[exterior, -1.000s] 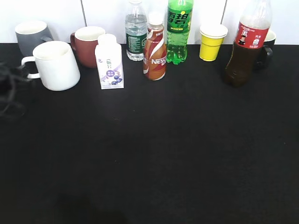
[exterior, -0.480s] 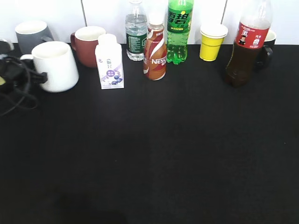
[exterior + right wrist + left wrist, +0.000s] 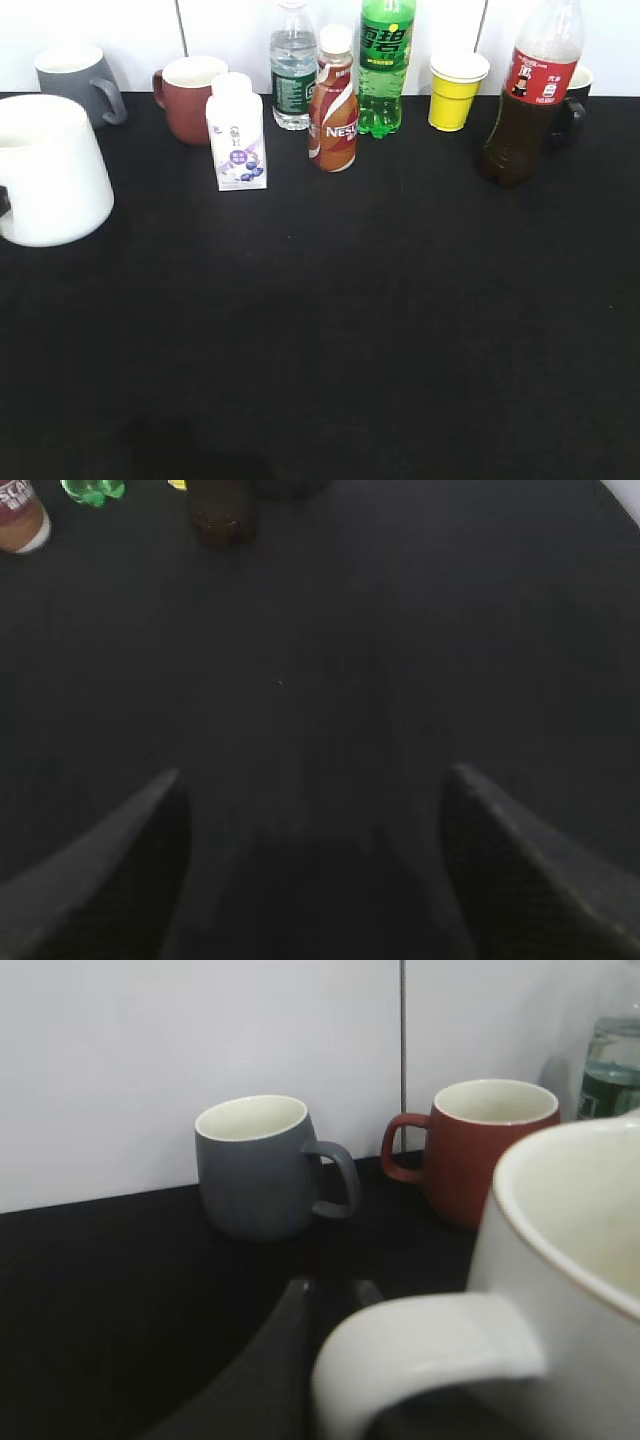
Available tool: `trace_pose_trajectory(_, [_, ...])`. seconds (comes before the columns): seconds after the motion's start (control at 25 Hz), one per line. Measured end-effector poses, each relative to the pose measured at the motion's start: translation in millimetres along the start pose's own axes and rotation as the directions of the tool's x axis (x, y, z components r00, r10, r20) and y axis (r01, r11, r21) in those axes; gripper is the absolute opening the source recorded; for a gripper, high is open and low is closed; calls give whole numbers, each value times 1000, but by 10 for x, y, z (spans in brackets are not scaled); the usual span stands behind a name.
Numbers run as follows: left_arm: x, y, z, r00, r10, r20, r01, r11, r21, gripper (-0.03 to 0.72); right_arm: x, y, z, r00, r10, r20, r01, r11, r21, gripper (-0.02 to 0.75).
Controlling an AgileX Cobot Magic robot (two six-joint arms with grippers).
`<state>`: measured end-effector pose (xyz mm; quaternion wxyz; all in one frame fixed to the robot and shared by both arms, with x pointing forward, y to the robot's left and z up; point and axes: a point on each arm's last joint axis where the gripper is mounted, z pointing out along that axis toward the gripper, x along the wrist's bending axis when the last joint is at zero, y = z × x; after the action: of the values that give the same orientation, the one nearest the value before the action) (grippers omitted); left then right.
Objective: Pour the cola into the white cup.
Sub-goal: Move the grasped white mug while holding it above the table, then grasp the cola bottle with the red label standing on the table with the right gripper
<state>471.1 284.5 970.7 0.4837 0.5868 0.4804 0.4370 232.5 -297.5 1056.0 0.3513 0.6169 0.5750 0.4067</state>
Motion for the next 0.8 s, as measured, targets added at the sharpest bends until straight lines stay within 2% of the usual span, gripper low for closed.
trace_pose_trajectory(0.04, [-3, -1, -3, 1000, -8, 2, 8, 1000, 0, 64, 12, 52, -22, 1000, 4, -12, -5, 999, -46, 586])
trace_pose_trajectory(0.12, [-33, -3, -3, 999, 10, 36, -10, 1000, 3, 63, 33, 270, -16, 999, 3, -35, -12, 965, -262, 587])
trace_pose_trajectory(0.2, [-40, -4, -3, 999, 7, 43, -7, 1000, 3, 63, 35, 391, 264, 999, 2, -45, -20, 915, -402, 587])
trace_pose_trajectory(0.28, [-41, -4, -4, 999, 8, 45, -8, 1000, 3, 63, 23, 407, 665, 999, 4, -45, -25, 886, -462, 587])
trace_pose_trajectory(0.44, [-42, -4, -4, 999, 8, 46, -8, 1000, 4, 63, 15, 492, 1419, 1000, -3, -29, -10, 902, -433, 587])
trace_pose_trajectory(0.6, [-42, -5, -4, 999, 8, 46, -8, 1000, 4, 62, 110, 387, 2168, 982, -166, -88, 121, 918, -379, 587])
trace_pose_trajectory(0.68, [-43, -5, -4, 999, 8, 46, -8, 1000, 4, 62, 229, 306, 2496, 974, -172, -148, 116, 938, -325, 587])
trace_pose_trajectory(0.8, [-43, -5, -4, 999, 9, 47, -9, 1000, 4, 62, 388, 250, 2930, 983, -118, -139, 68, 945, -320, 591])
